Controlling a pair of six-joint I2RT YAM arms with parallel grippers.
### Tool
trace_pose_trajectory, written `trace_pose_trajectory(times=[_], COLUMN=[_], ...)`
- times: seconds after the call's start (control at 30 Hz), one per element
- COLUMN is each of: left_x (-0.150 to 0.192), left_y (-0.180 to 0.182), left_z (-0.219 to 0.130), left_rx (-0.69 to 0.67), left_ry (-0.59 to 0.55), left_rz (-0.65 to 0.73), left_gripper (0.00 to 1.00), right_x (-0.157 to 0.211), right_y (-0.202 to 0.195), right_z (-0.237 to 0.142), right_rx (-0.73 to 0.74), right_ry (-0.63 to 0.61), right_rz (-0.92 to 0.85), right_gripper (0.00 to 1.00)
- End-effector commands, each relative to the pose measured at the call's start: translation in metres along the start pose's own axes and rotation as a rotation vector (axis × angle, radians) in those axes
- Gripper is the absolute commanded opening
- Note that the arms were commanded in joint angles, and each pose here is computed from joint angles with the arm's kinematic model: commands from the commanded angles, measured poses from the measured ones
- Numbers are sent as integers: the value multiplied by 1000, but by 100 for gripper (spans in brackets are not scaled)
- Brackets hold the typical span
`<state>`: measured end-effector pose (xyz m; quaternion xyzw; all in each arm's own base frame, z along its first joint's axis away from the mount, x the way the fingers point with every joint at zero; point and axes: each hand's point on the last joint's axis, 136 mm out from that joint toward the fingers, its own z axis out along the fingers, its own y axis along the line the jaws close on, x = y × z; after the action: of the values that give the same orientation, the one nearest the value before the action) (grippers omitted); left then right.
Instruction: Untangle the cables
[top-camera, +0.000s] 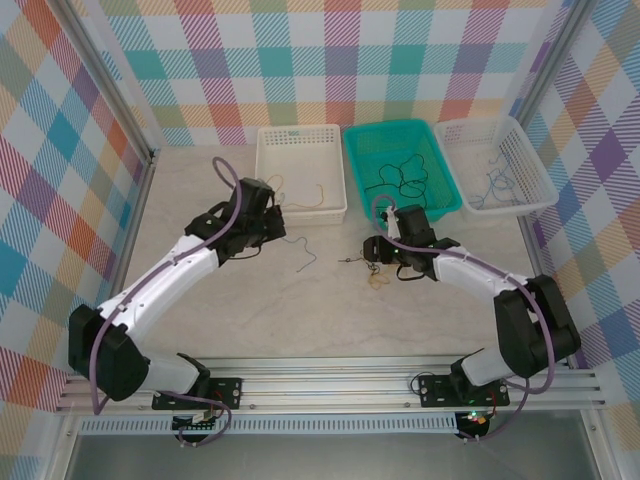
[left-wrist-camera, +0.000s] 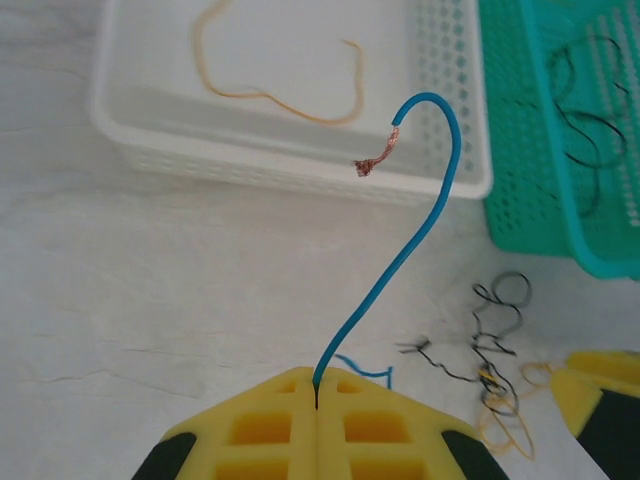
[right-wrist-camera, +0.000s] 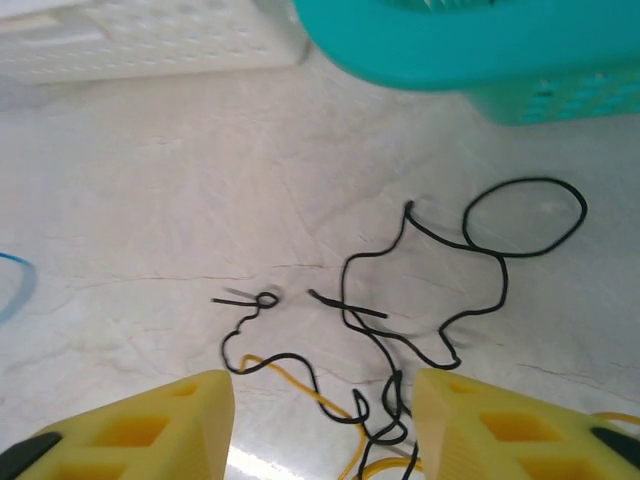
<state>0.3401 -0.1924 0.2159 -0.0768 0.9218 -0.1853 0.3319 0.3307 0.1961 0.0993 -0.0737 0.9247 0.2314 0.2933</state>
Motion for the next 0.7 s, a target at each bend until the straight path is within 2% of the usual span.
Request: trace_pose_trajectory(times=[0.0, 0.37, 0.5, 0.67], left_x=[-11, -2, -1, -1], left_y=[-53, -106, -111, -114], left_z=[-8, -3, -3, -5], left_rx=[195, 387, 408, 428], left_ry=[-4, 56, 64, 63], left_rz=[60, 104, 105, 102], left_gripper=[0, 0, 0, 0], right_x=[-15, -29, -27, -23], right_y=[30, 88, 96, 88], right_z=[-18, -45, -47, -36], right_rx=[-131, -440, -483, -444], right_ry=[-43, -131, -146, -133], right_rz=[-33, -51, -47, -24], right_gripper=[58, 86, 90, 90])
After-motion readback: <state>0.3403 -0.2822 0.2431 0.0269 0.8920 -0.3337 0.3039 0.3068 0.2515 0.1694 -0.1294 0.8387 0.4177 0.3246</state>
